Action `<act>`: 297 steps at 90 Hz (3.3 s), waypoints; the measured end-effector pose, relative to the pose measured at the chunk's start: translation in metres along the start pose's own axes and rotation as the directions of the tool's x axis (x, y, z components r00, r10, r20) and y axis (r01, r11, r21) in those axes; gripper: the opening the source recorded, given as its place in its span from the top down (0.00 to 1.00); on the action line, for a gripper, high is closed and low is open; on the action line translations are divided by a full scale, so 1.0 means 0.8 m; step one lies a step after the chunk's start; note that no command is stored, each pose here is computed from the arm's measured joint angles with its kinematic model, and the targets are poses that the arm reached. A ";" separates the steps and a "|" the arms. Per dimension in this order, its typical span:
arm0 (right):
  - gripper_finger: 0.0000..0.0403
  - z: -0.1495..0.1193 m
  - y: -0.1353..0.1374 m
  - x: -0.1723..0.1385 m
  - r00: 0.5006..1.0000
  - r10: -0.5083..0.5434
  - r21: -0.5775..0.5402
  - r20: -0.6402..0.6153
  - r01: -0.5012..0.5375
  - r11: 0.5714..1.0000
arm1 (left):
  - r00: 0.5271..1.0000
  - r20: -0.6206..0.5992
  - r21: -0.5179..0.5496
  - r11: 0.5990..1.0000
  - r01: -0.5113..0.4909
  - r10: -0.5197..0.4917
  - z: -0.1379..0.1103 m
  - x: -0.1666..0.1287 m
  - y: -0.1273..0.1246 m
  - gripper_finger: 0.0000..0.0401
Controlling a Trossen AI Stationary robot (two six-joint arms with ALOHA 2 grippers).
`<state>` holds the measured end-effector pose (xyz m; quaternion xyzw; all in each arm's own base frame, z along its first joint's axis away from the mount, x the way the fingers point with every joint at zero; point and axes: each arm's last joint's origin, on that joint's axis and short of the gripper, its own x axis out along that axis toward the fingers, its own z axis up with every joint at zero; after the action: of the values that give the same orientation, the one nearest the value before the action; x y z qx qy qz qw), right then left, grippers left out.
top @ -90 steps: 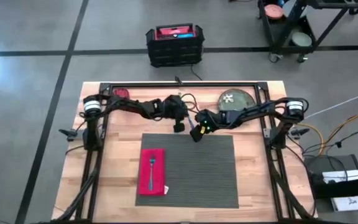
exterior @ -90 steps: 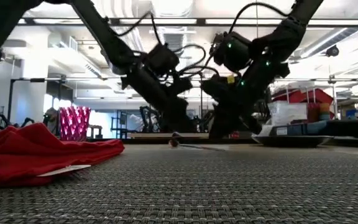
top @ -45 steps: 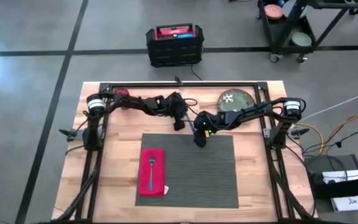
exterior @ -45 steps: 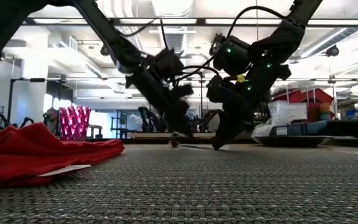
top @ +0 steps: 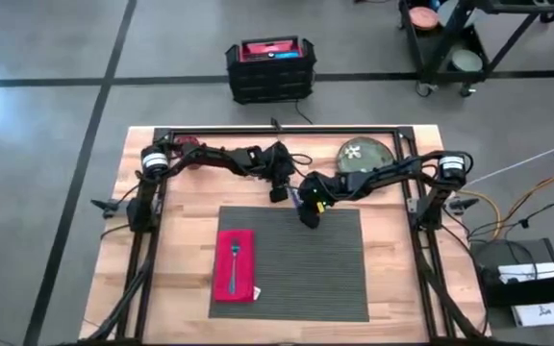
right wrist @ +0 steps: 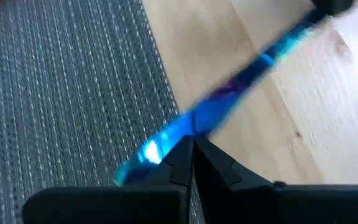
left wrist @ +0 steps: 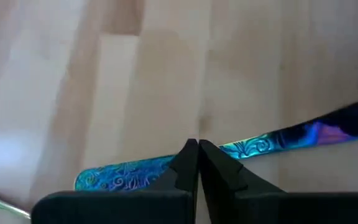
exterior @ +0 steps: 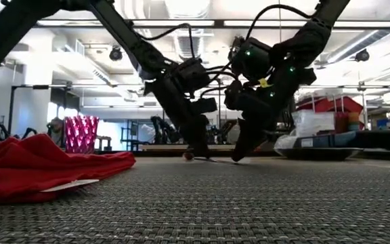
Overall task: Set table place
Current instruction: Put the blue knife on the right side of the table mat
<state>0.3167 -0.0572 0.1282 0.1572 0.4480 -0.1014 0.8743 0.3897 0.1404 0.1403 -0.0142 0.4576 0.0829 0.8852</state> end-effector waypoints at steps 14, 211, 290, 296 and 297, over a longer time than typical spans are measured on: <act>1.00 -0.001 -0.008 -0.002 0.998 -0.066 0.014 -0.014 0.066 0.998 | 0.994 -0.110 -0.063 0.998 0.023 -0.030 -0.005 -0.018 -0.010 1.00; 1.00 0.034 -0.001 0.002 0.993 -0.058 0.127 0.099 0.045 0.991 | 0.962 0.035 -0.160 0.949 0.271 -0.269 -0.052 -0.037 -0.103 1.00; 1.00 0.046 -0.033 0.026 0.979 0.007 0.442 0.203 -0.098 0.892 | 0.985 0.159 -0.207 0.978 -0.037 0.071 -0.076 -0.037 -0.039 1.00; 1.00 0.047 -0.033 0.025 0.977 0.009 0.440 0.211 -0.103 0.892 | 0.983 0.169 -0.208 0.978 -0.036 0.072 -0.077 -0.036 -0.039 1.00; 1.00 0.047 -0.033 0.025 0.977 0.009 0.439 0.213 -0.104 0.892 | 0.983 0.169 -0.208 0.977 -0.036 0.072 -0.078 -0.036 -0.039 1.00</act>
<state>0.3483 -0.0960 0.1274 0.3560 0.3151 -0.1917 0.8586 0.3280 0.0999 0.1262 -0.0849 0.3673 0.1546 0.9132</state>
